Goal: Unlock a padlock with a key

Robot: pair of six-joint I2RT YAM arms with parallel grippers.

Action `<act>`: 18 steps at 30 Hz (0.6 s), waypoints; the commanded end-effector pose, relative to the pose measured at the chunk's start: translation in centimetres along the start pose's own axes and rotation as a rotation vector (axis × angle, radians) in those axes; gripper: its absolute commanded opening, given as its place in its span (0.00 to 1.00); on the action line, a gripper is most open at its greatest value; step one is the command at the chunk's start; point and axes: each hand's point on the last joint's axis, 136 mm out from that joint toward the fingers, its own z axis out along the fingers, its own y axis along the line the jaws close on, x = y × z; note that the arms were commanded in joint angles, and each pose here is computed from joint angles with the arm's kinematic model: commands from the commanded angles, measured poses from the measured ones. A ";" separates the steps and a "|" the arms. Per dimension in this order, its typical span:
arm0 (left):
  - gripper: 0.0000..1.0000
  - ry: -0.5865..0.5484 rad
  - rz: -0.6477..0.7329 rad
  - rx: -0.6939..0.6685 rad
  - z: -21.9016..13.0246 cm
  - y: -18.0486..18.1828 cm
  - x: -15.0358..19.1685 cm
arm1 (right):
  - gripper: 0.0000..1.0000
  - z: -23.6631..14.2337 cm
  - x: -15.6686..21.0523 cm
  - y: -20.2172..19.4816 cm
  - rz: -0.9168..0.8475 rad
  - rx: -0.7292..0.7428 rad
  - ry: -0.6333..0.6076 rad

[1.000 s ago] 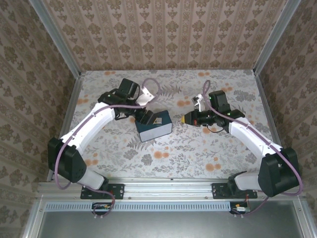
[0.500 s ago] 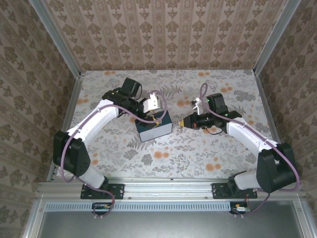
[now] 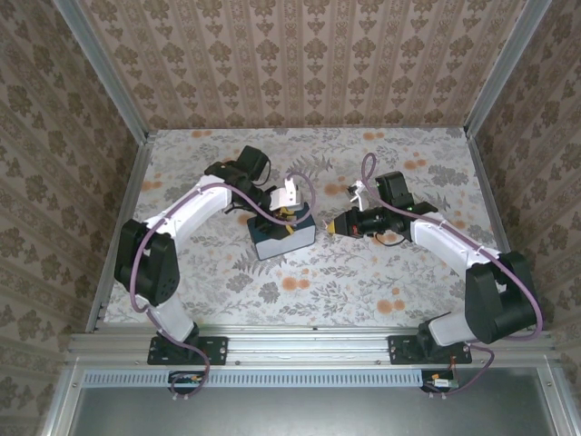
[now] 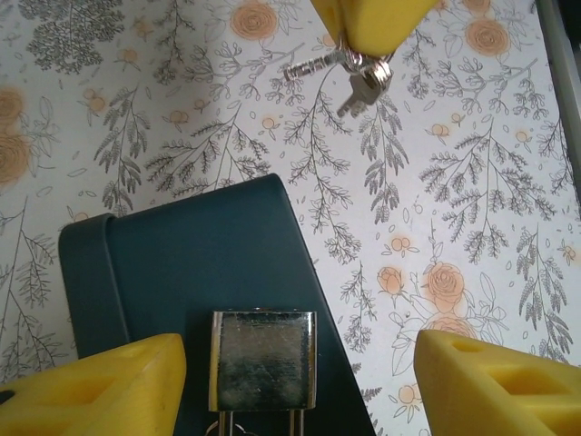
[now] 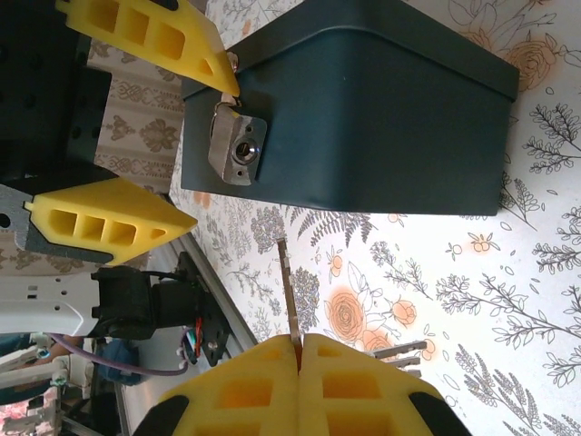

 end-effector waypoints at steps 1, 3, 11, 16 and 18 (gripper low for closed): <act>0.66 0.006 0.051 0.019 0.0 -0.2 -0.6 | 0.00 0.1 -0.2 0.9 -0.031 -0.042 0.005; 0.65 0.028 0.064 0.022 0.6 -0.2 -0.3 | 0.00 0.1 -0.2 1.0 -0.029 -0.049 0.008; 0.55 0.081 0.090 -0.016 1.7 0.8 1.0 | 0.00 0.2 -0.2 1.0 -0.019 -0.052 0.017; 0.44 0.091 0.103 -0.019 2.0 0.9 1.5 | 0.00 0.2 -0.1 1.1 -0.005 -0.065 0.025; 0.41 0.099 0.110 -0.029 2.2 1.1 1.7 | 0.00 0.2 0.1 1.2 0.001 -0.071 0.032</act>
